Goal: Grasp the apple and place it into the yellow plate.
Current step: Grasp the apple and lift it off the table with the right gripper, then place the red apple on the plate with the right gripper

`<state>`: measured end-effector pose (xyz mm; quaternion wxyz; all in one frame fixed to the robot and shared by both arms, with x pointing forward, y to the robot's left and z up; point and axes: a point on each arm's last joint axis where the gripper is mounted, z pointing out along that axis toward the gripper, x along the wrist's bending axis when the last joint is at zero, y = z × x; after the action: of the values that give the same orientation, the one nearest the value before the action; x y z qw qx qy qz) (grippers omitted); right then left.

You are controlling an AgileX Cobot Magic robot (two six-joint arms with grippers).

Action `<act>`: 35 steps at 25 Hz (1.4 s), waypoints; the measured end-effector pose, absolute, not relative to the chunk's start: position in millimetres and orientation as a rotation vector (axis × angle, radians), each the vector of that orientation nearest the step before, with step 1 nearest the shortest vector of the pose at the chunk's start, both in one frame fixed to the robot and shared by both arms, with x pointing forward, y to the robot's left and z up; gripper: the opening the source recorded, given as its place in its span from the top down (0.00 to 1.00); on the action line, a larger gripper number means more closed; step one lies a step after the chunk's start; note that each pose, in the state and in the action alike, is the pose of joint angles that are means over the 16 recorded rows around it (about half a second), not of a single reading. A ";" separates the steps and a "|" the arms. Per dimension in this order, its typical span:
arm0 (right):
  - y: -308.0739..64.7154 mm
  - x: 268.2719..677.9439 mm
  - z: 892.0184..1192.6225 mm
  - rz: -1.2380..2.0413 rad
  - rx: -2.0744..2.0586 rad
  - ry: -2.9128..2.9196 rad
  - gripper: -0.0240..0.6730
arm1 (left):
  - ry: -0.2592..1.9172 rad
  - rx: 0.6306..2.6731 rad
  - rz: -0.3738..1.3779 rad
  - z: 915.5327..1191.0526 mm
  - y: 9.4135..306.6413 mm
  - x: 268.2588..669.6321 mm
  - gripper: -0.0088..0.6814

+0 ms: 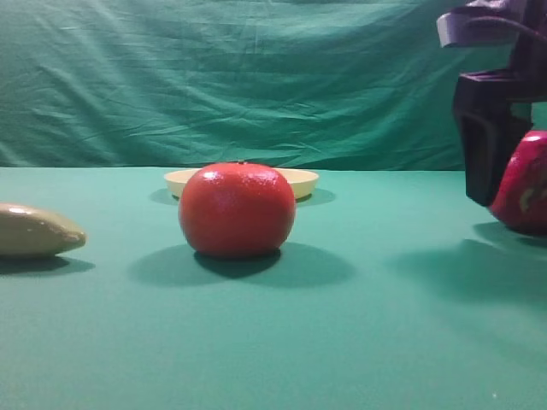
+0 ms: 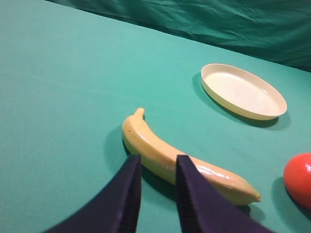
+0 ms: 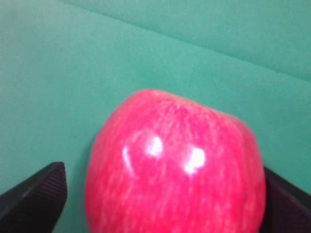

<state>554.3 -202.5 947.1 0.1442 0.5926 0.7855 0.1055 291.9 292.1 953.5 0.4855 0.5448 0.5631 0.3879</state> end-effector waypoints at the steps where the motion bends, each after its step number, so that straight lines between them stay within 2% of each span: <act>1: -201.4 557.2 949.1 0.318 1.704 2.258 0.18 | 1.371 1.326 0.944 953.5 292.1 291.9 0.76; 9: -182.0 590.6 992.5 0.561 1.623 2.152 0.25 | 1.371 1.326 0.944 953.5 292.1 291.9 0.76; 17: -132.0 624.4 1028.4 0.870 1.441 2.073 0.25 | 1.371 1.326 0.944 953.5 292.1 291.9 0.76; 20: -108.4 634.2 1025.6 0.944 1.377 2.076 0.25 | 1.371 1.326 0.944 953.5 292.1 291.9 0.76; 26: -69.9 648.7 1001.8 1.000 1.302 2.116 0.25 | 1.371 1.326 0.944 953.5 292.1 291.9 0.76; 35: -50.5 660.2 981.1 0.996 1.266 2.148 0.14 | 1.371 1.326 0.944 953.5 292.1 291.9 0.76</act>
<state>660.2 -50.5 981.1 0.2263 0.4592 0.7794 0.3612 291.9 292.1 953.5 0.4855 0.5448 0.5631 0.3879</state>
